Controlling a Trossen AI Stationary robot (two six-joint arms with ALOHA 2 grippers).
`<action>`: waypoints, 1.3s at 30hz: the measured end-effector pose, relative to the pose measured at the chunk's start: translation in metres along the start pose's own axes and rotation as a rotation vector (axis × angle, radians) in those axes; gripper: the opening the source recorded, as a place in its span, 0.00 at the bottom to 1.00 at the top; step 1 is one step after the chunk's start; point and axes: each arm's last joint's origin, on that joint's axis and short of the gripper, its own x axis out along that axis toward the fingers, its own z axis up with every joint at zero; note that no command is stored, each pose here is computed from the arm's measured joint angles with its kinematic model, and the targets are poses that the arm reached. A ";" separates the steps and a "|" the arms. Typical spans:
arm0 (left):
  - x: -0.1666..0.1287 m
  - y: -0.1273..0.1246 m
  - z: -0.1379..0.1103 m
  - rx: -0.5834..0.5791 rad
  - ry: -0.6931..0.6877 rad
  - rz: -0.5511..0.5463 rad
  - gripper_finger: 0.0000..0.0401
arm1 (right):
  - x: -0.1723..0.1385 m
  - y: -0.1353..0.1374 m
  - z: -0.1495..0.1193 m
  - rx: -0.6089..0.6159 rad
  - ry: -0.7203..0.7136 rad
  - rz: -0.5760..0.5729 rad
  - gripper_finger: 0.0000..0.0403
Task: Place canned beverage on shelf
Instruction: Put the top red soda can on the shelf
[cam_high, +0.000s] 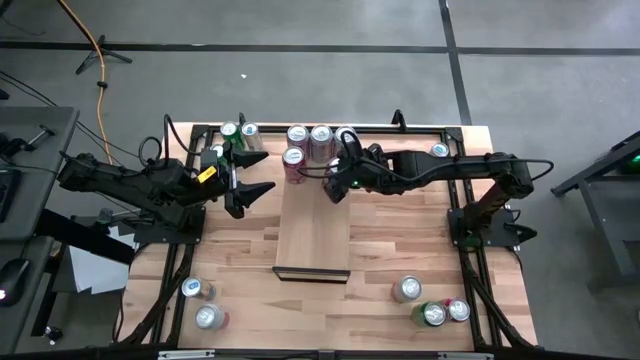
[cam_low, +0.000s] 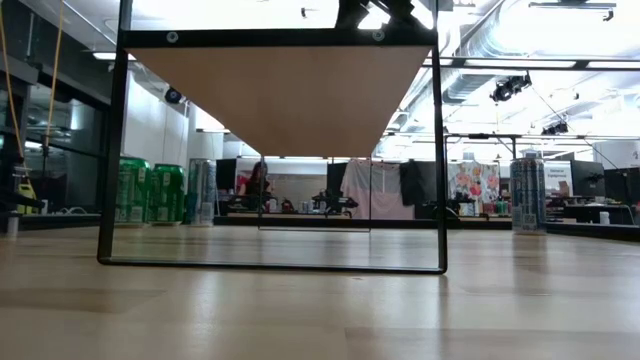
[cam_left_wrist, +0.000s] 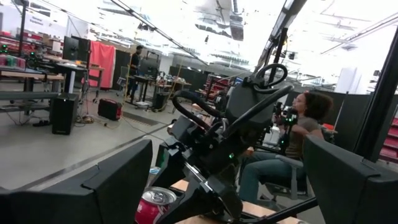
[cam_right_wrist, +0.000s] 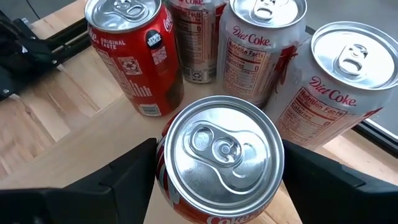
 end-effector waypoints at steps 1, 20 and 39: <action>0.000 0.000 0.000 0.000 0.000 0.000 0.87 | 0.000 0.000 0.000 0.000 0.001 0.000 0.73; 0.000 0.000 0.000 0.000 0.000 -0.002 0.87 | 0.000 0.000 -0.002 -0.124 0.023 0.010 0.74; 0.000 0.000 0.000 0.000 0.000 -0.003 0.87 | -0.013 -0.003 0.019 -0.456 0.002 0.129 0.98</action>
